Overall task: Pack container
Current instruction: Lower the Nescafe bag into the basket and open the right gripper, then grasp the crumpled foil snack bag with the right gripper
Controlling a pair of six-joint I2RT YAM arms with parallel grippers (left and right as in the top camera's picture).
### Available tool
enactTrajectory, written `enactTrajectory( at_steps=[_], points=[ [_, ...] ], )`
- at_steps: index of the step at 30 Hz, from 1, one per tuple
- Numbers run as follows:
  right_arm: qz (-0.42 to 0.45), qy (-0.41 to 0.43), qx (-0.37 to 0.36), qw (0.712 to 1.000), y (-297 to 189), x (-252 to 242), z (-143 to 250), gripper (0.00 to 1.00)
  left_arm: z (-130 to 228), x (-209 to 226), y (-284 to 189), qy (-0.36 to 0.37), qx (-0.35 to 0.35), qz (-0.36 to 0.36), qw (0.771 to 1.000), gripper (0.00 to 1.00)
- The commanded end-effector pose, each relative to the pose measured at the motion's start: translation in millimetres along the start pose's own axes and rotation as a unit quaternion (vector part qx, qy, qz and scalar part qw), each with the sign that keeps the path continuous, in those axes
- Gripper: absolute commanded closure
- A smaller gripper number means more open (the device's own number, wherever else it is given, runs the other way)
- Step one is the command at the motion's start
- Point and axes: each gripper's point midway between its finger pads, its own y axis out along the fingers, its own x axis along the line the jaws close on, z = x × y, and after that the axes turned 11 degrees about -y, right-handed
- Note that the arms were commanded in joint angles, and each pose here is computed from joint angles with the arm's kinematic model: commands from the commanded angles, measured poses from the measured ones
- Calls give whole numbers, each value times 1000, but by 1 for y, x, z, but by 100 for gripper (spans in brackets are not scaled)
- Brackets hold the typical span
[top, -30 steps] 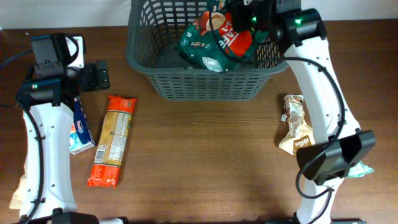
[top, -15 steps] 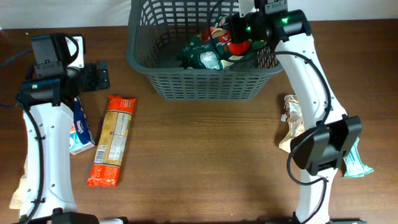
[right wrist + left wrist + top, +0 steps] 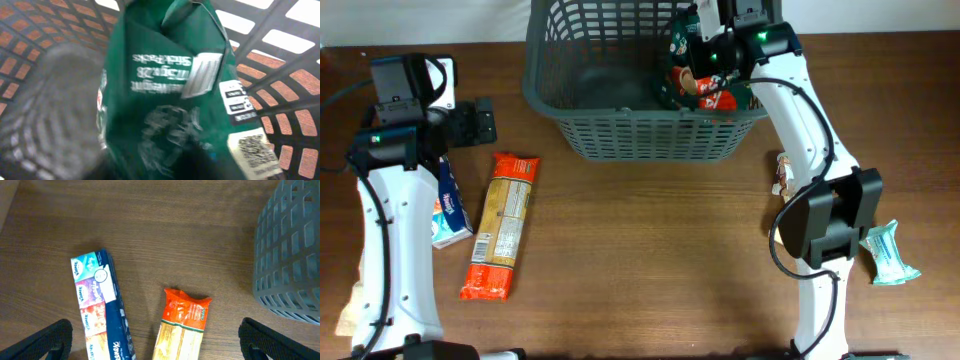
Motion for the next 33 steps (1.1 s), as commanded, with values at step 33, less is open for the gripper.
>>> enactTrajectory(
  at_steps=[33],
  points=[
    [326,583,166,726,-253,-216,219,1,15,-1,38,24,48,-1,999,1]
  ],
)
